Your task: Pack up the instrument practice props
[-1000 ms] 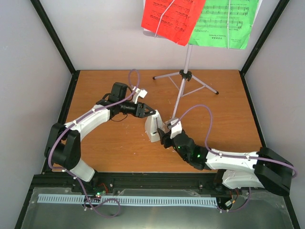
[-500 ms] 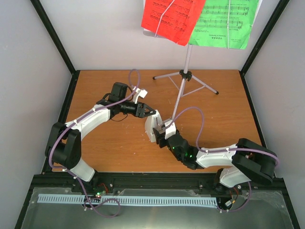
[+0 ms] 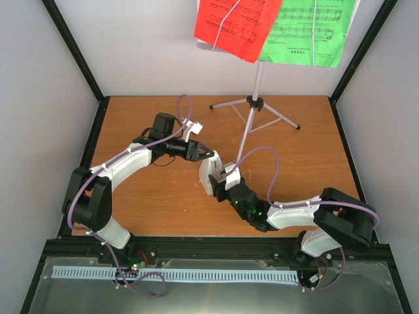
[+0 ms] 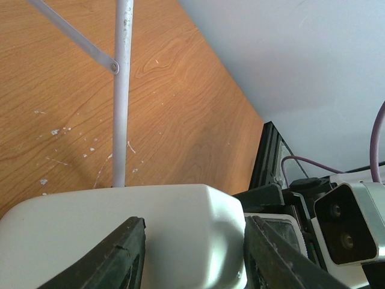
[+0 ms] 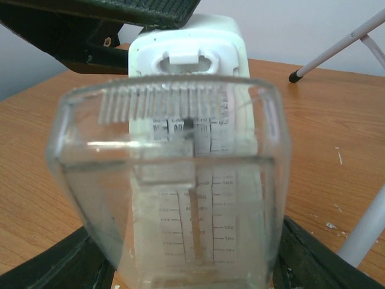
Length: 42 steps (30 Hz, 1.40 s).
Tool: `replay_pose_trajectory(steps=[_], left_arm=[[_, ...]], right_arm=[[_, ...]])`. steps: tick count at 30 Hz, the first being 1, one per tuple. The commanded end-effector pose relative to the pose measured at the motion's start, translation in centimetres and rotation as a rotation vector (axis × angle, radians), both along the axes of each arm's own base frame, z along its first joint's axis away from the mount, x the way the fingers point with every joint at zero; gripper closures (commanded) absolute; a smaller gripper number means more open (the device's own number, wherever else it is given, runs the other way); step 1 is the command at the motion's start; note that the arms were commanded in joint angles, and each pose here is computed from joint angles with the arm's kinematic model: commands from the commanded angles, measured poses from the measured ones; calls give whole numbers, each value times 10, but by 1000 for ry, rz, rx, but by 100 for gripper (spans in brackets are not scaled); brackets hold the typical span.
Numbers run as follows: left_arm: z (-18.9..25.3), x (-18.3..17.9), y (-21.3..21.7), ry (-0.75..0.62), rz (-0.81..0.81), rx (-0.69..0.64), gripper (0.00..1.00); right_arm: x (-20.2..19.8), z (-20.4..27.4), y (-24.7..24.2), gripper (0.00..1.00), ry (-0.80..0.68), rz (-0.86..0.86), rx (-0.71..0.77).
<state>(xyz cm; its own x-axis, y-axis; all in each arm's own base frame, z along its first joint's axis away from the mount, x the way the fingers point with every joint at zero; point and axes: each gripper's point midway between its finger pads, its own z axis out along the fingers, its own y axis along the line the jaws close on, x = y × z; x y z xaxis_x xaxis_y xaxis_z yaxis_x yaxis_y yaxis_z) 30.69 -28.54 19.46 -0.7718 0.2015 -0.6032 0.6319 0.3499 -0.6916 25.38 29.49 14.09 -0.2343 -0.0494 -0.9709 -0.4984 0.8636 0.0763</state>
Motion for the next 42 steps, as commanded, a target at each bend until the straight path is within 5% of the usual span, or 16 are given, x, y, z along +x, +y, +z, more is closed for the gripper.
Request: replay_pose_trajectory(steps=[1, 24, 42], left_arm=[[-22, 9, 5, 12, 32, 66, 54], [-23, 7, 4, 19, 24, 61, 55], [-23, 7, 4, 21, 21, 59, 54]], right_arm=[[1, -3, 5, 40, 16, -10, 3], [4, -27, 11, 37, 99, -7, -84], [16, -33, 11, 19, 144, -11, -94]])
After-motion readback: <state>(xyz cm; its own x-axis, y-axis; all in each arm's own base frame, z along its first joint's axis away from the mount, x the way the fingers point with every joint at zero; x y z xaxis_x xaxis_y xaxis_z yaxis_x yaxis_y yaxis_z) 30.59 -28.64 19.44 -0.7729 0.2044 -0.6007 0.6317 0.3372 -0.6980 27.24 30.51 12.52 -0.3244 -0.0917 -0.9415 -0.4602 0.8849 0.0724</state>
